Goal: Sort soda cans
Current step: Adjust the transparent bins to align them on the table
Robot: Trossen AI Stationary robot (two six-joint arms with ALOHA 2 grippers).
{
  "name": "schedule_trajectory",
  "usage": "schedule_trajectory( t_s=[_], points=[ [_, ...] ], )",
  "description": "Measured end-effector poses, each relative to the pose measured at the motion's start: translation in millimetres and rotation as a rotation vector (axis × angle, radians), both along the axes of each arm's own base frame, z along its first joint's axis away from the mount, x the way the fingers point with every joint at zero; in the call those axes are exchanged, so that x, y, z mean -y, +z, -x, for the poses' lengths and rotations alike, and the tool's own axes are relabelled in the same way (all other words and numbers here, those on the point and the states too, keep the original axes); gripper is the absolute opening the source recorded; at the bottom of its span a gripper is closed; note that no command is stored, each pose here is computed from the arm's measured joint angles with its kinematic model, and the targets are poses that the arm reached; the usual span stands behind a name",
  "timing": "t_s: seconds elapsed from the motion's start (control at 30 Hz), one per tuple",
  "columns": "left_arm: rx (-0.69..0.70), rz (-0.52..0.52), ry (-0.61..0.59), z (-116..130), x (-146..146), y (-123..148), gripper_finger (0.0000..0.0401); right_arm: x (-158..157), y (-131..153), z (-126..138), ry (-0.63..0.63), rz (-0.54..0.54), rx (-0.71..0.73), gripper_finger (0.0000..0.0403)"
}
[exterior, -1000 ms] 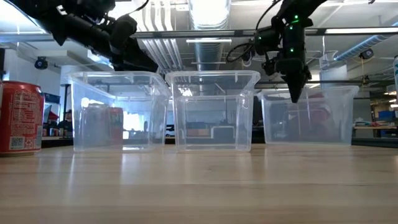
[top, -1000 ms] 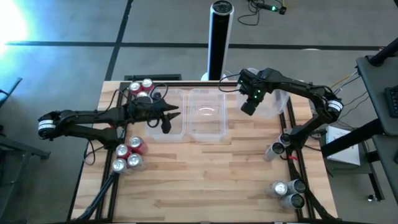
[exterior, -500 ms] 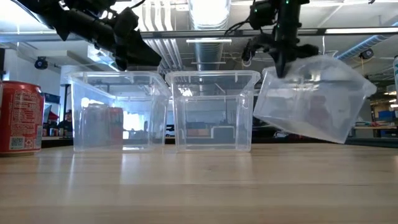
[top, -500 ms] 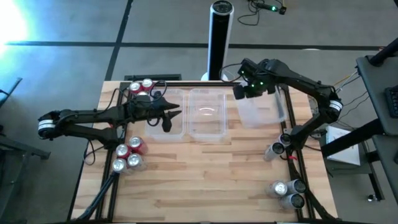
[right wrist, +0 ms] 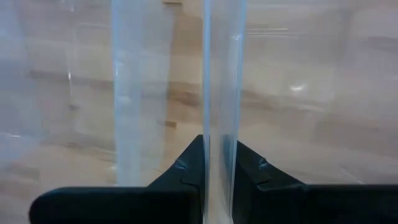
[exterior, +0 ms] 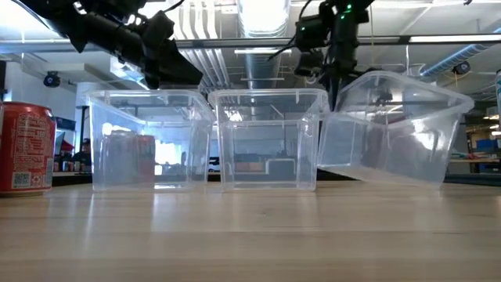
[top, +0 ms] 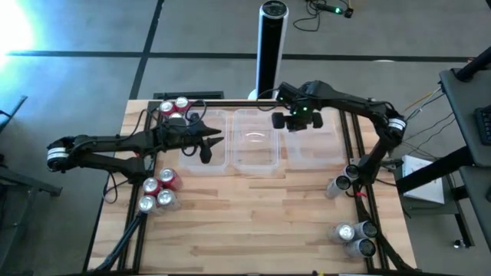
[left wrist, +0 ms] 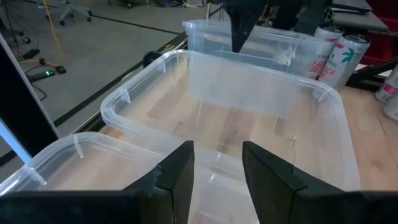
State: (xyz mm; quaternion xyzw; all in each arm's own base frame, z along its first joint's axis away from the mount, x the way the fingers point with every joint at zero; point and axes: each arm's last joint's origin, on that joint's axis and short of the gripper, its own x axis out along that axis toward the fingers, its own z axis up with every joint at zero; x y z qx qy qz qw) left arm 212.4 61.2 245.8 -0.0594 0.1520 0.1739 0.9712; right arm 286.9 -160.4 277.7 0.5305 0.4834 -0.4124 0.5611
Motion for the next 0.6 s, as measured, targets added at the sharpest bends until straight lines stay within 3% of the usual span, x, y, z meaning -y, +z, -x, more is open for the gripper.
schedule_trajectory(
  t_s=[0.27, 0.6],
  points=[
    [-0.008, 0.002, 0.0, 1, 0, -2, 0.0121, 4, -12, -6, -0.023, -0.016, -0.032, 0.0043],
    [-0.003, 0.0, 0.0, 1, 0, -2, 0.0121, 0, 10, 3, -0.016, 0.03, 0.05, 0.0145]
  ],
)
